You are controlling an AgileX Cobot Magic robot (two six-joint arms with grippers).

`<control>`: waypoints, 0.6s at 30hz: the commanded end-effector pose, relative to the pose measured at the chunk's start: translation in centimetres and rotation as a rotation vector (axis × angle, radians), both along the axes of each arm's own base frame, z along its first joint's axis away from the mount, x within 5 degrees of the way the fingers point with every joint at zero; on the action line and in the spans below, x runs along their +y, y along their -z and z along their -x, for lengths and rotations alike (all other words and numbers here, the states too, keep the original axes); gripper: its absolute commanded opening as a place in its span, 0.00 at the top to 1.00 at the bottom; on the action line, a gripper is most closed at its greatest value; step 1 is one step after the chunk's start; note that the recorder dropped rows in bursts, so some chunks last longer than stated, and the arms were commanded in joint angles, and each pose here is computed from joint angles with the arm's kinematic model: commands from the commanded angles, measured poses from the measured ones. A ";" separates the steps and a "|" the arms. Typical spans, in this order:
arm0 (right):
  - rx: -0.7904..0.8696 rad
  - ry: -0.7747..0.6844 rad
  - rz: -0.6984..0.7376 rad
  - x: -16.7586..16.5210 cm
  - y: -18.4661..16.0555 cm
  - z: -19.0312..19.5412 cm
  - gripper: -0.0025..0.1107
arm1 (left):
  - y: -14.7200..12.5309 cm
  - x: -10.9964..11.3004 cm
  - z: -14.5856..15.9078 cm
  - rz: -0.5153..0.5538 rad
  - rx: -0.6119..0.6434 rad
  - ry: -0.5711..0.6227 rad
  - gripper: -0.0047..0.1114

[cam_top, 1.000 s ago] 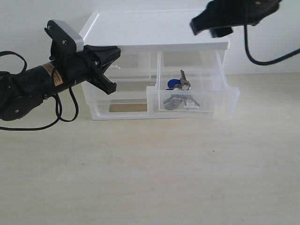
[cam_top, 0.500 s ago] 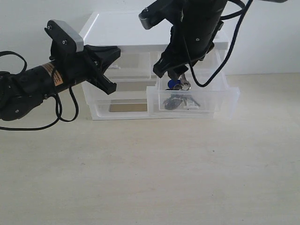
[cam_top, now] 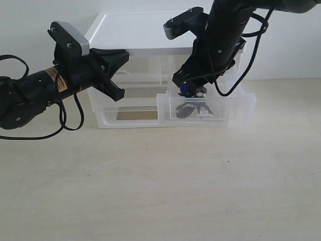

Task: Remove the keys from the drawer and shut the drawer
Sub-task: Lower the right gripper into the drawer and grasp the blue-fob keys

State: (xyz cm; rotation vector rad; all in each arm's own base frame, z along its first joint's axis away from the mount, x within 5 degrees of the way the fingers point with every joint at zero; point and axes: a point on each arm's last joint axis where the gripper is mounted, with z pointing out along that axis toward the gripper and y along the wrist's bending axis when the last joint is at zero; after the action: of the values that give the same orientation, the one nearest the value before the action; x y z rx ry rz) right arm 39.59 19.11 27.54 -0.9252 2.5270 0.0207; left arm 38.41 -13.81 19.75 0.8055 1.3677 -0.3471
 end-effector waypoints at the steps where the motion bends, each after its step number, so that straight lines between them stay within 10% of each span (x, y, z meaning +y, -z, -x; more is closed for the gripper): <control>1: 0.041 -0.073 -0.024 0.5 1.3 -0.3 0.52 | 0.7 1.6 -1.6 0.015 0.100 -0.169 0.92; 7: 0.086 -0.106 -0.063 1.1 2.2 -0.3 0.53 | 0.7 1.6 -1.6 0.015 0.100 -0.169 0.92; 13: 0.072 -0.126 -0.031 1.0 2.2 -0.3 0.96 | 0.7 1.6 -1.6 0.016 0.098 -0.168 0.92; 18: 0.015 -0.128 -0.018 0.6 0.8 -0.3 0.98 | 0.6 1.6 -1.6 0.017 0.097 -0.168 0.92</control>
State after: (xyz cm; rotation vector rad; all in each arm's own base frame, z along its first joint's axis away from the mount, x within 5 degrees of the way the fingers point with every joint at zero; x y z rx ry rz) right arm 39.85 19.92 26.95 -1.0534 2.4750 0.1278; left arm 38.41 -13.81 19.75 0.8055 1.3677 -0.3471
